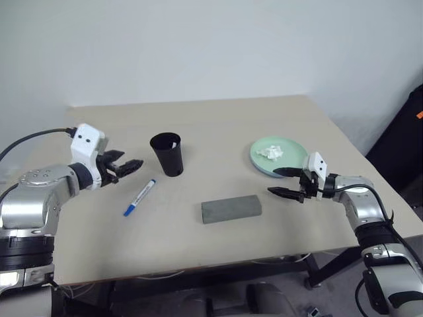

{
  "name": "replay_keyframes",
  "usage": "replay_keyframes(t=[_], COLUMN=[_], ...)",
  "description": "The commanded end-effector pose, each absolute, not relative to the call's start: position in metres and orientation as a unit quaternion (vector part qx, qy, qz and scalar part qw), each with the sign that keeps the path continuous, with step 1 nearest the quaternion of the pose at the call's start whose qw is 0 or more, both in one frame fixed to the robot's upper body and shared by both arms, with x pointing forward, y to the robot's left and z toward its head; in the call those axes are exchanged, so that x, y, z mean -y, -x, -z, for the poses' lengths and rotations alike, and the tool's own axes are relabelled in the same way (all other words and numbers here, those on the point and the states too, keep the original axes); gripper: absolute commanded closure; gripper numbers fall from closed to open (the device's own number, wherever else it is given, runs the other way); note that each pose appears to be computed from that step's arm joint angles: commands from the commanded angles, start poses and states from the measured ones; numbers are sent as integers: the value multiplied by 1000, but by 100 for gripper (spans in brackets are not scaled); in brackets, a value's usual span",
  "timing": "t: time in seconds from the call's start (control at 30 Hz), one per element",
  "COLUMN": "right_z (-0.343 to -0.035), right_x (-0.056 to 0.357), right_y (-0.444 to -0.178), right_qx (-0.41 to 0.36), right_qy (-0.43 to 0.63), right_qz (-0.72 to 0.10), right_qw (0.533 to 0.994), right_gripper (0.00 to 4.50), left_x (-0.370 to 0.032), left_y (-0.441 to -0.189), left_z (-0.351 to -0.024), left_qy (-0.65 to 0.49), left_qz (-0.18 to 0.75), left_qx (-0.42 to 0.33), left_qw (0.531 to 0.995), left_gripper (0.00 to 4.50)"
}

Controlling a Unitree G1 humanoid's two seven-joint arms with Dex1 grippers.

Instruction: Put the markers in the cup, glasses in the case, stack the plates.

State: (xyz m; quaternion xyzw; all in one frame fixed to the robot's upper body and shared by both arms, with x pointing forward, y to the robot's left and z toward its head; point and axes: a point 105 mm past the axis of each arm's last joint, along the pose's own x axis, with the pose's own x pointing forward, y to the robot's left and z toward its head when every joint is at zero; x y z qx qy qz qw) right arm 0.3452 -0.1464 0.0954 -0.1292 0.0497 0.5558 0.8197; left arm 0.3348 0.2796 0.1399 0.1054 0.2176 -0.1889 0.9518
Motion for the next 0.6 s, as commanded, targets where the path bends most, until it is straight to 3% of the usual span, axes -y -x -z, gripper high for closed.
replay_keyframes(t=[0.03,0.27,0.6], right_z=[-113,-113,-114], right_x=[144,144,147], right_y=[-350,-349,-348], right_qx=[-19,-21,-21], right_qy=[145,145,146], right_qz=[-559,-556,-551], right_qw=[816,818,821], right_gripper=[110,110,110], left_x=[-283,-290,-279], left_y=[-336,-343,-358], left_z=[-133,-81,-62], left_qy=[-124,-161,-157], left_qz=[156,123,156], left_qx=[-240,-322,-342], left_qw=[950,925,913], left_gripper=[128,128,128])
